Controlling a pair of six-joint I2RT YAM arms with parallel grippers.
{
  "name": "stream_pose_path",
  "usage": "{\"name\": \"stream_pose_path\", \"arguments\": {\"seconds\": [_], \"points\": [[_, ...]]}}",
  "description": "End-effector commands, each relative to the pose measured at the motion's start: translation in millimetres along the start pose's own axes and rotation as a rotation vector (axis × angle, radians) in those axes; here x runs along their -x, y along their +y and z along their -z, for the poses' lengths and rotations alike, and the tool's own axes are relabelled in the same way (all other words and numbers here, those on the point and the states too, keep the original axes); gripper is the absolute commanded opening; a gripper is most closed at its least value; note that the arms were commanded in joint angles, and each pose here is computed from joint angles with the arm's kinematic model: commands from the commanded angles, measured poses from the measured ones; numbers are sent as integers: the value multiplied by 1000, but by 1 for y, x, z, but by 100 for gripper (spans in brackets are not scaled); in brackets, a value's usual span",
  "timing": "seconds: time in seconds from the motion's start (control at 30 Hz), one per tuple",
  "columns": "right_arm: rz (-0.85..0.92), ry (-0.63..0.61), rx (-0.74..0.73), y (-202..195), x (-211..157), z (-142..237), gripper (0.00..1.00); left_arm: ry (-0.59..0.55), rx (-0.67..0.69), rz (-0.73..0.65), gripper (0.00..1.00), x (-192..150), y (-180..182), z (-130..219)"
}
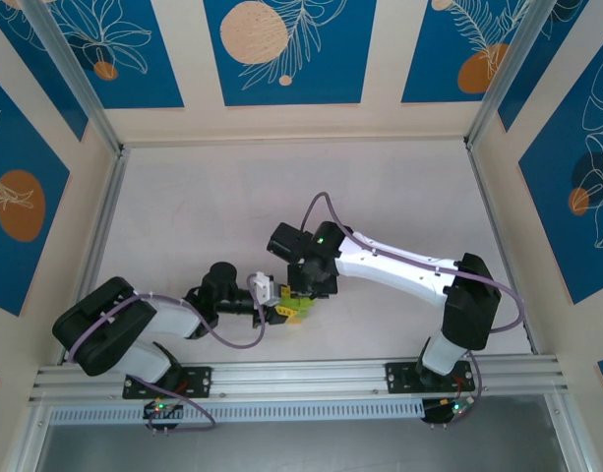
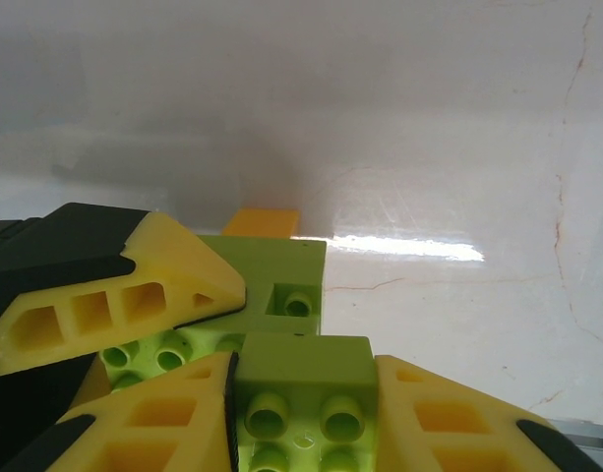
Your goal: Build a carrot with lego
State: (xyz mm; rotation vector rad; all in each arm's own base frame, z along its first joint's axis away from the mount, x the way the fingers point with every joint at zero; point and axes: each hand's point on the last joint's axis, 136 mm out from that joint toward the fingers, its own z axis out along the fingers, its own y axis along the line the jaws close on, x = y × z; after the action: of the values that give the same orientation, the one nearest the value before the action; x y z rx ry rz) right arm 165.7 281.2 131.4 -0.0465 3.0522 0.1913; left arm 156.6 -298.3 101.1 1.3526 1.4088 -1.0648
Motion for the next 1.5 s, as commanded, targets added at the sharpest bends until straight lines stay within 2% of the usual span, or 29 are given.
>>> {"name": "stream_pose_path", "arguments": {"seconds": [0.0,0.4,1.47], "points": [[-12,25,-55,-15,-13,-4,33,33,11,-10,22,-8,4,-2],[-18,36,-60,-16,-17,-13,33,35,11,-8,22,-9,4,-2],[49,94,-184,-13,-34,-42,32,47,10,-6,22,-11,5,-4]]}}
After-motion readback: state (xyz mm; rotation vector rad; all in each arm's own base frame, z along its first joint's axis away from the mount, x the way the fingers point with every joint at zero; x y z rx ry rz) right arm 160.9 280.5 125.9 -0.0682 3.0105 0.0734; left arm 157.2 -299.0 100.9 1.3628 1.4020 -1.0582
